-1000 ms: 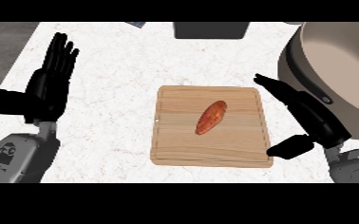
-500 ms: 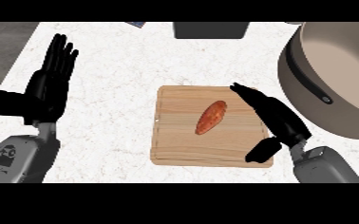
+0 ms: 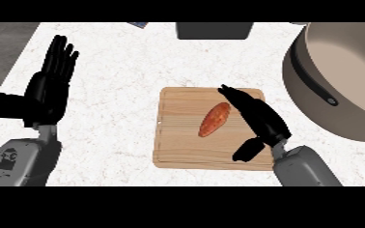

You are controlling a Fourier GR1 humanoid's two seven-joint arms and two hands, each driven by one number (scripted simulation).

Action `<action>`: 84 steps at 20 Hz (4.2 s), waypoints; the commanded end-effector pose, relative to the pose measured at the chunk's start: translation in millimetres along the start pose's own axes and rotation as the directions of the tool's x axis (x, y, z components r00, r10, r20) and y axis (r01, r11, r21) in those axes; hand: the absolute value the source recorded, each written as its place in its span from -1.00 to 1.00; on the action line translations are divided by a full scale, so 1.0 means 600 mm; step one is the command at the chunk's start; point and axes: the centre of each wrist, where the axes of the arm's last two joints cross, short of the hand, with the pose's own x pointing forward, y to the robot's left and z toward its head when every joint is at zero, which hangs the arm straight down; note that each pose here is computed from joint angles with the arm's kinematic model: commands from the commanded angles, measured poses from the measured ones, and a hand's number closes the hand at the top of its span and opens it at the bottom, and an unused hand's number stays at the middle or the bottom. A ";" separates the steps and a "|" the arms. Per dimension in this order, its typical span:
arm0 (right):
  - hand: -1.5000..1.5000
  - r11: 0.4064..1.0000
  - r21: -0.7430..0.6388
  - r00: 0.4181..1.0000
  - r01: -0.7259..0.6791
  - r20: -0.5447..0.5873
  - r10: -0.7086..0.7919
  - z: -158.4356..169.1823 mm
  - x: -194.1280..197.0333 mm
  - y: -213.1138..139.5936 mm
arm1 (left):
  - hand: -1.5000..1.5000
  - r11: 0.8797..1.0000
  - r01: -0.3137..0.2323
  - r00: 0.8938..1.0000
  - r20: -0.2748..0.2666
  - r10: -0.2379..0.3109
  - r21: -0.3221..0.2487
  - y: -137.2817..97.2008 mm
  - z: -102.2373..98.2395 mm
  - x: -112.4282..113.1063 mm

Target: Pick the sweet potato from the cutting board and place it in the pot

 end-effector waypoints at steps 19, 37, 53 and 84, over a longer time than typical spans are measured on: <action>-1.00 0.998 0.019 0.996 -0.059 -0.058 0.060 -0.091 -0.001 0.083 | 0.00 1.000 0.004 1.000 -0.003 -0.004 0.008 -0.011 0.000 0.006; 1.00 0.988 -0.001 0.982 -0.153 0.108 0.152 -0.120 0.014 0.153 | 0.00 1.000 0.012 1.000 -0.004 -0.012 0.007 0.002 -0.012 -0.003; 1.00 0.771 -0.534 0.652 -0.348 -0.729 -0.210 -0.176 -0.058 -0.228 | 0.00 0.995 -0.023 0.998 0.061 0.029 -0.093 -0.044 -0.021 0.029; 1.00 0.364 -0.345 0.084 -0.865 -0.815 -0.574 -0.134 -0.122 -0.354 | 0.00 1.000 -0.009 1.000 0.001 0.009 -0.007 0.001 -0.014 0.018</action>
